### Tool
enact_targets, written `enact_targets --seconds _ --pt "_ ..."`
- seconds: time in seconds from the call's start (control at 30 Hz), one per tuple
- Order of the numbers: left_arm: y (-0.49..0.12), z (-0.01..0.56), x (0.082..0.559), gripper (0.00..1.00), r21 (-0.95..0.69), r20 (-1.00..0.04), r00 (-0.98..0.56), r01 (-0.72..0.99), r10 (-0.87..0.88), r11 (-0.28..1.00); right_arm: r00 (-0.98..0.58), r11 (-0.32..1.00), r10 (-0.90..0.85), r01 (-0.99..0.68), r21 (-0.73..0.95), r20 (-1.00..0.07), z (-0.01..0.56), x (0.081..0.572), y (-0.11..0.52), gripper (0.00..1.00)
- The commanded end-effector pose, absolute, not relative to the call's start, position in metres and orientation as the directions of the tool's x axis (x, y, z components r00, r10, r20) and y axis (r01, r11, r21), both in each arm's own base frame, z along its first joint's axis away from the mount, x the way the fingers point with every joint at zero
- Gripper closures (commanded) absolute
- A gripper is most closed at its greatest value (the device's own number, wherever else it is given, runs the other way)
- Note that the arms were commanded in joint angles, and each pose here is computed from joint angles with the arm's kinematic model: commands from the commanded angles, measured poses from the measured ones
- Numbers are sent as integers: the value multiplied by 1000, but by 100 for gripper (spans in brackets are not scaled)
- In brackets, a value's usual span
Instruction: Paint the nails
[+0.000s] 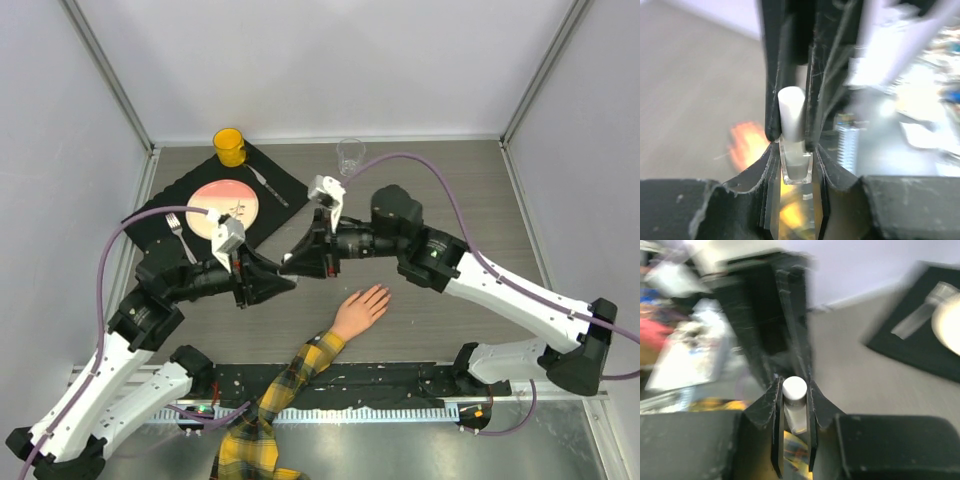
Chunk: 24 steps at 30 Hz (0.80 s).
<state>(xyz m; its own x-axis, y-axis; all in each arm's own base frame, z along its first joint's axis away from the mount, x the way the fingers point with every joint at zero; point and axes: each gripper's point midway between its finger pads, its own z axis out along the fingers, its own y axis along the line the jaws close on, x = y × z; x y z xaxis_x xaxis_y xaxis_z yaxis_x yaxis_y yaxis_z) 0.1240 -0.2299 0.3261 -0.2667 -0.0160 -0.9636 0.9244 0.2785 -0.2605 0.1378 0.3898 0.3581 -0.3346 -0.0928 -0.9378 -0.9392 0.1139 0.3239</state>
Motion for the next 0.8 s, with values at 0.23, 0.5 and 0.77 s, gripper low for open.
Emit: enact_targets --seconds 0.23,0.5,0.77 --pt "-230 378 84 100 -117 -992 -112 990 -65 78 -286 -368 38 -895 253 -957 401 75 373 77" --pt "-192 350 175 100 -57 -997 -77 794 8 606 -325 361 27 -879 312 -945 378 182 354 38" --pt "-180 337 198 100 -41 -996 -89 708 31 705 -297 574 121 -757 311 -947 391 204 353 39"
